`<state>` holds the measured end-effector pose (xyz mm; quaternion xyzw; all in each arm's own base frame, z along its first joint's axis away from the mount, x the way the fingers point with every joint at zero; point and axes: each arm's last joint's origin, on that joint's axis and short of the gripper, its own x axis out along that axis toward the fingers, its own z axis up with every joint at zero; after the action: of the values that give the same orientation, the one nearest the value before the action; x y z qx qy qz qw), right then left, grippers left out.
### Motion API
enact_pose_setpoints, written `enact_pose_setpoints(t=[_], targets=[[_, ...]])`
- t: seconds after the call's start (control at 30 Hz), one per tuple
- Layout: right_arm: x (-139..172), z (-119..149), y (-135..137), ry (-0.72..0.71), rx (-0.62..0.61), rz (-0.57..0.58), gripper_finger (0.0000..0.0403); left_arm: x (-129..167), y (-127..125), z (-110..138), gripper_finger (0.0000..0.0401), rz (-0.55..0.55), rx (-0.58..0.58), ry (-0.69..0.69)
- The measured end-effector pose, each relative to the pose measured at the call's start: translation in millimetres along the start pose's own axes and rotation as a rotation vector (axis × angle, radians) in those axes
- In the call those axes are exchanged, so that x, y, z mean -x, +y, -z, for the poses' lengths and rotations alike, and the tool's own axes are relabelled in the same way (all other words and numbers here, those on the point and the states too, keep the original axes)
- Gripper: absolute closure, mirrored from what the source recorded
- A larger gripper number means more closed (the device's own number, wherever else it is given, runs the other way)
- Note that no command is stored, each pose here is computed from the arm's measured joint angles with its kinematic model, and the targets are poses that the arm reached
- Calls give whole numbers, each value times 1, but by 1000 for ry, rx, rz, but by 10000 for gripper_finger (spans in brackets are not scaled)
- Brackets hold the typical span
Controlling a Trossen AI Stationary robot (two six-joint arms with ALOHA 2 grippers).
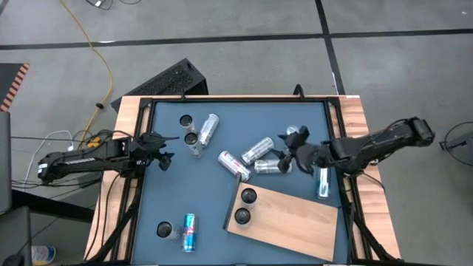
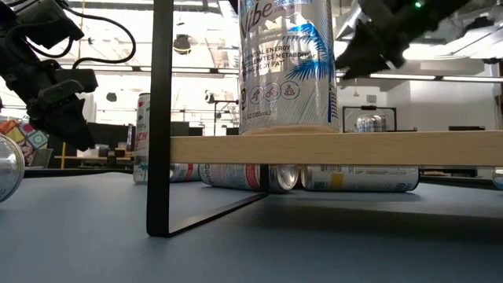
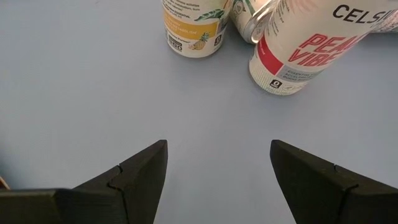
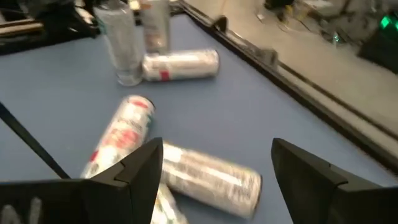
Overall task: Place canned beverage on shelf
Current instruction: Put the white blue can on the shelf
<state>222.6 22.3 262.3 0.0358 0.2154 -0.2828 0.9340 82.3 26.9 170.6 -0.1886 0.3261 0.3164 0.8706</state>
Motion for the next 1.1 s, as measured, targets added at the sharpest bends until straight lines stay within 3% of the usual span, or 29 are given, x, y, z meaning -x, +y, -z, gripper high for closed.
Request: enact_pose_setpoints(t=[0.3,0.43,0.53,0.67,0.83,1.1], targets=[[-27,-54,11,66,200,-88,122,0,0,0,131,-1,0,0],[-36,-86,31,16,165,-222,122,0,0,0,131,-1,0,0],[-31,-108,60,-50,172,-382,122,0,0,0,131,-1,-1,1],[-17,-124,109,-115,243,-484,122,0,0,0,131,-1,0,0],[-15,-130,174,-165,280,-444,122,0,0,0,131,0,0,0],[-56,-128,260,-215,324,-446,122,0,0,0,131,0,0,0]])
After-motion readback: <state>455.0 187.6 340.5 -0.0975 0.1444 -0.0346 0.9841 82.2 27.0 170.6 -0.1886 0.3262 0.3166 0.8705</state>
